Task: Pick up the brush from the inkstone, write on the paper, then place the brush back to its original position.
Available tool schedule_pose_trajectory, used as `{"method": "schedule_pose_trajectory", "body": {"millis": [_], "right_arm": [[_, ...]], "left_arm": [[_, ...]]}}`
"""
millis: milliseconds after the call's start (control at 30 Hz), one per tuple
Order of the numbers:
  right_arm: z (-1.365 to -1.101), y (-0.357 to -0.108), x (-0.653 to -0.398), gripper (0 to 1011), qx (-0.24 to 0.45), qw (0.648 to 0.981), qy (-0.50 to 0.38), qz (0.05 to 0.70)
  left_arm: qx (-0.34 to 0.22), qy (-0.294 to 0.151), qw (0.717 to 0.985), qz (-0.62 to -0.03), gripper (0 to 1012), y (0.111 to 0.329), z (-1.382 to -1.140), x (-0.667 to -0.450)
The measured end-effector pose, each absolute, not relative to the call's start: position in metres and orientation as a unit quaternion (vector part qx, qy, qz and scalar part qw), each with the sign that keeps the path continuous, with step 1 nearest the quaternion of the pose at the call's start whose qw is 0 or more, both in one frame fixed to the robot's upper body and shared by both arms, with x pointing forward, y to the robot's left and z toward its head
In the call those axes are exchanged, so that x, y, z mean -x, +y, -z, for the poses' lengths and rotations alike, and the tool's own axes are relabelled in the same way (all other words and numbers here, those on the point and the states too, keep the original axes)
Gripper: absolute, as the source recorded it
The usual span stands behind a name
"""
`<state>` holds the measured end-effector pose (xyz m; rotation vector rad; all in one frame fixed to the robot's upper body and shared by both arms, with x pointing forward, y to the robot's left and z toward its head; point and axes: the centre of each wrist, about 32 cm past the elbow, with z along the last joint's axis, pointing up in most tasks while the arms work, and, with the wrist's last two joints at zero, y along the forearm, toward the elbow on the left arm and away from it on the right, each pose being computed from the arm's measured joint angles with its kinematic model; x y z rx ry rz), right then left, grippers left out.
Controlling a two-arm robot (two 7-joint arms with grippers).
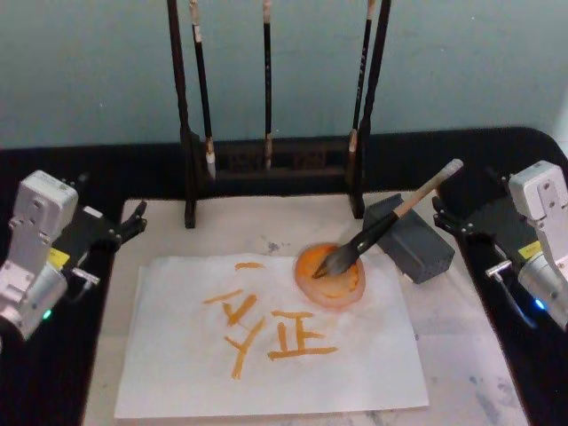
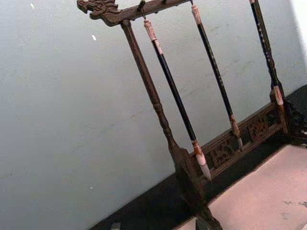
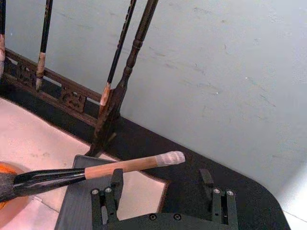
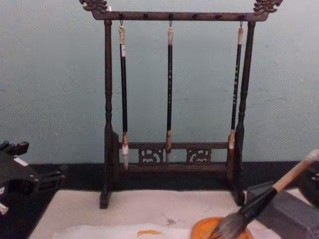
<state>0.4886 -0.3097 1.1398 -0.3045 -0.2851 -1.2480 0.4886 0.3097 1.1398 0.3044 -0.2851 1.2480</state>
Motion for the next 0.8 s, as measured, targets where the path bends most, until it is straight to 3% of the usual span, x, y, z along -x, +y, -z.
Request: {"method": "schedule_pose_trajectory", "body": {"millis": [800], "right_arm": [[-1.1398,-0.3097,-0.4886,1000,0.141,0.791,-0.132,0.58]], "left_arm": [[-0.141,-0.132,0.791,-0.58,1010,0.3097,-1.1398,-0.4886]]}}
